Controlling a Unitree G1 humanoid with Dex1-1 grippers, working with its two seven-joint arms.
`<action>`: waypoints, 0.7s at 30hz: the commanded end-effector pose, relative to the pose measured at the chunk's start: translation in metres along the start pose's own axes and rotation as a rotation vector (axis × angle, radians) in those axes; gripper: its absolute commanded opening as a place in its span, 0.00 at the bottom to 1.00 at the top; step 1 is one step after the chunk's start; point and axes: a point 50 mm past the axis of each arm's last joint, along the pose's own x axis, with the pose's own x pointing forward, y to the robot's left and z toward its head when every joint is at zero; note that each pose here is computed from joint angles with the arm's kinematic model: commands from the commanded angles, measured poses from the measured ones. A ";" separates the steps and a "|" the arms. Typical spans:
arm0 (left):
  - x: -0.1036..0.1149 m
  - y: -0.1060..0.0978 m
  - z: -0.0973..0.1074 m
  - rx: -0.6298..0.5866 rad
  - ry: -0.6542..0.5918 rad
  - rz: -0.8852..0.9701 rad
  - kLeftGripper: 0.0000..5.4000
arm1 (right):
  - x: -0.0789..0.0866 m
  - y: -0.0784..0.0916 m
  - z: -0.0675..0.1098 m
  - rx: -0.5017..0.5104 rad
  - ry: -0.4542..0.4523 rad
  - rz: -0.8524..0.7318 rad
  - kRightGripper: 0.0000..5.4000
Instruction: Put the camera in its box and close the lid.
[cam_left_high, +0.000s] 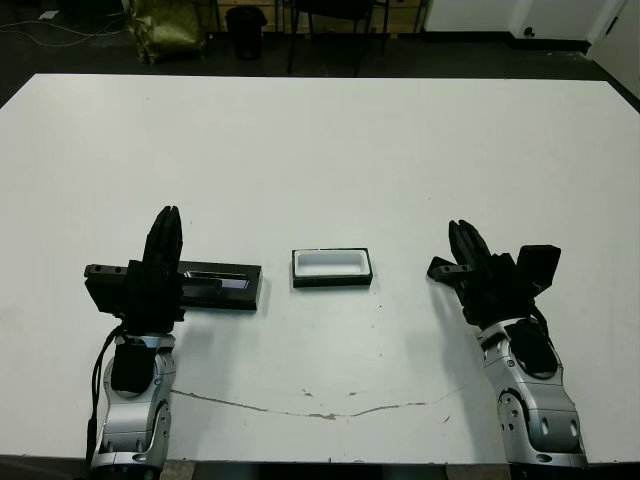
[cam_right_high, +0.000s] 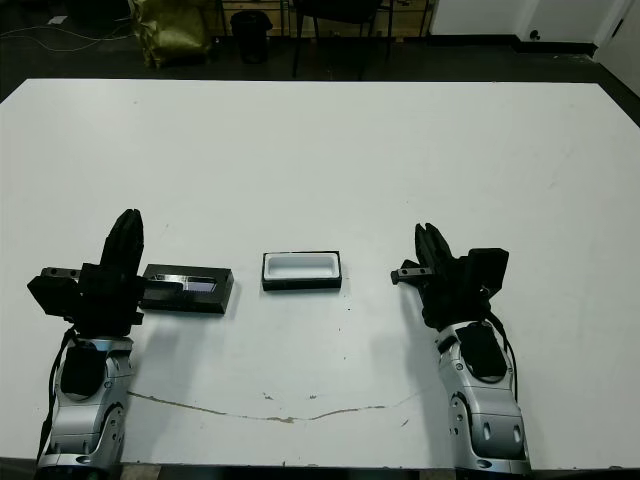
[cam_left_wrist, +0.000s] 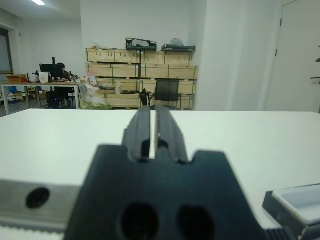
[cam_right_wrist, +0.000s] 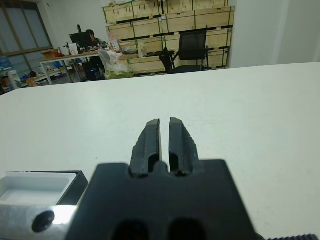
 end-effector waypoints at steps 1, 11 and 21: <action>-0.004 0.001 -0.005 0.002 0.027 0.010 0.00 | -0.003 -0.003 -0.005 -0.006 0.033 -0.016 0.00; -0.004 0.000 -0.004 -0.006 0.034 0.002 0.00 | -0.005 -0.004 -0.005 -0.005 0.055 -0.025 0.00; -0.004 0.000 -0.006 -0.008 0.027 0.002 0.00 | -0.004 -0.006 -0.002 -0.003 0.042 -0.012 0.00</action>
